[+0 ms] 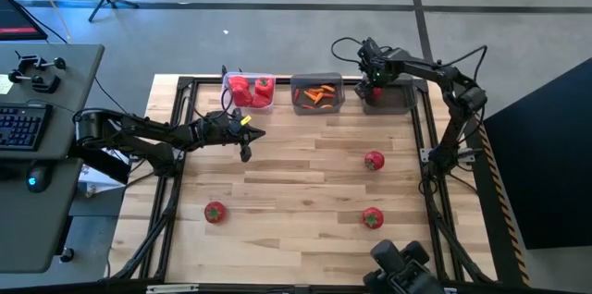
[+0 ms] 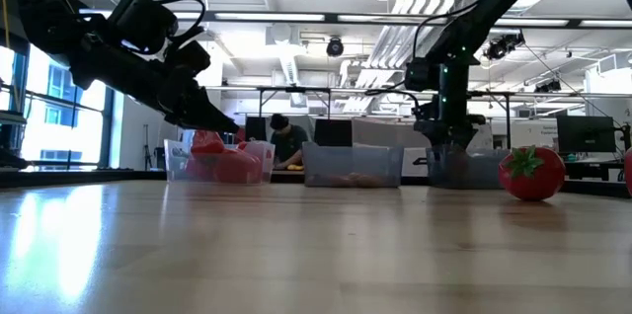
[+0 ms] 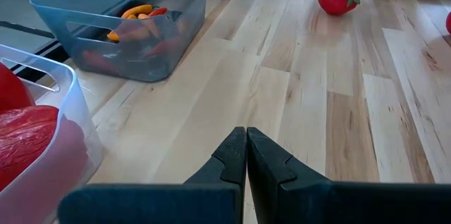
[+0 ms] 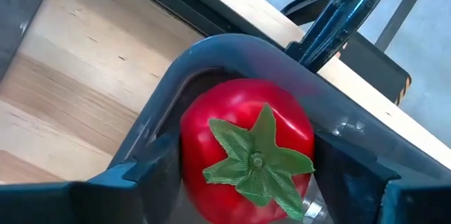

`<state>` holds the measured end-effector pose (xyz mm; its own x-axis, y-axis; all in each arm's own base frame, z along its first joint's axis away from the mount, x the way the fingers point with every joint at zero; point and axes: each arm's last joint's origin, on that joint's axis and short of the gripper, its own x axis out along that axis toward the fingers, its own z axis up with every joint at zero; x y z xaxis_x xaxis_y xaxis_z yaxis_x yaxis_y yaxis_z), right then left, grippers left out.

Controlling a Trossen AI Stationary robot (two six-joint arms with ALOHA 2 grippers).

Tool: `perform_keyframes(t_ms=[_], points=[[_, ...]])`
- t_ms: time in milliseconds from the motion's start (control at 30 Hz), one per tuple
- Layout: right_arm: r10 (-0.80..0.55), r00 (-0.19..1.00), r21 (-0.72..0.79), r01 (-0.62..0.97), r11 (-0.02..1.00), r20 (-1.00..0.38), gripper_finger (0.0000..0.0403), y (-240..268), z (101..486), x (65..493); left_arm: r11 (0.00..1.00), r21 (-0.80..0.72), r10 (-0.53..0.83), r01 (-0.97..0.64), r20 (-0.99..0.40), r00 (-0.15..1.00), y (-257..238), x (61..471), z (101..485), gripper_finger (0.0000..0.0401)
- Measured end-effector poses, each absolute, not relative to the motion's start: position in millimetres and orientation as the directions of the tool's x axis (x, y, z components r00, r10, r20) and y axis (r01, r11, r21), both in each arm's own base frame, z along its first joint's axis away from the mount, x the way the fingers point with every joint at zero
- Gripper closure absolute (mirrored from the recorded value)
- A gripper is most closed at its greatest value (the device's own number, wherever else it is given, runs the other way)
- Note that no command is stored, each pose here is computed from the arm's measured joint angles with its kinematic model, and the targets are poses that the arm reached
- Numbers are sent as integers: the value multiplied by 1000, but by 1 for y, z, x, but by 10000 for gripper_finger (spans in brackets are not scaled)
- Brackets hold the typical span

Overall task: Sort produce into baskets
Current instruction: Put the red tomato into the right black bin

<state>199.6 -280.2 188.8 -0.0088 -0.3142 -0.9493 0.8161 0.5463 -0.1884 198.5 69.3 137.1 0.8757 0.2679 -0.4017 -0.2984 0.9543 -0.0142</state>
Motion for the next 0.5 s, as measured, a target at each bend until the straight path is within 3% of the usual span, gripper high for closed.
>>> perform_keyframes(t_ms=[233, 500], points=[[-327, -19, -210, 801, 561, -945, 86, -276, 189, 206, 954, -14, 268, -298, -402, 876, 69, 198, 137, 401], [-340, -25, -235, 772, 591, -940, 77, -271, 190, 211, 954, -14, 267, -298, -403, 875, 69, 198, 137, 401]])
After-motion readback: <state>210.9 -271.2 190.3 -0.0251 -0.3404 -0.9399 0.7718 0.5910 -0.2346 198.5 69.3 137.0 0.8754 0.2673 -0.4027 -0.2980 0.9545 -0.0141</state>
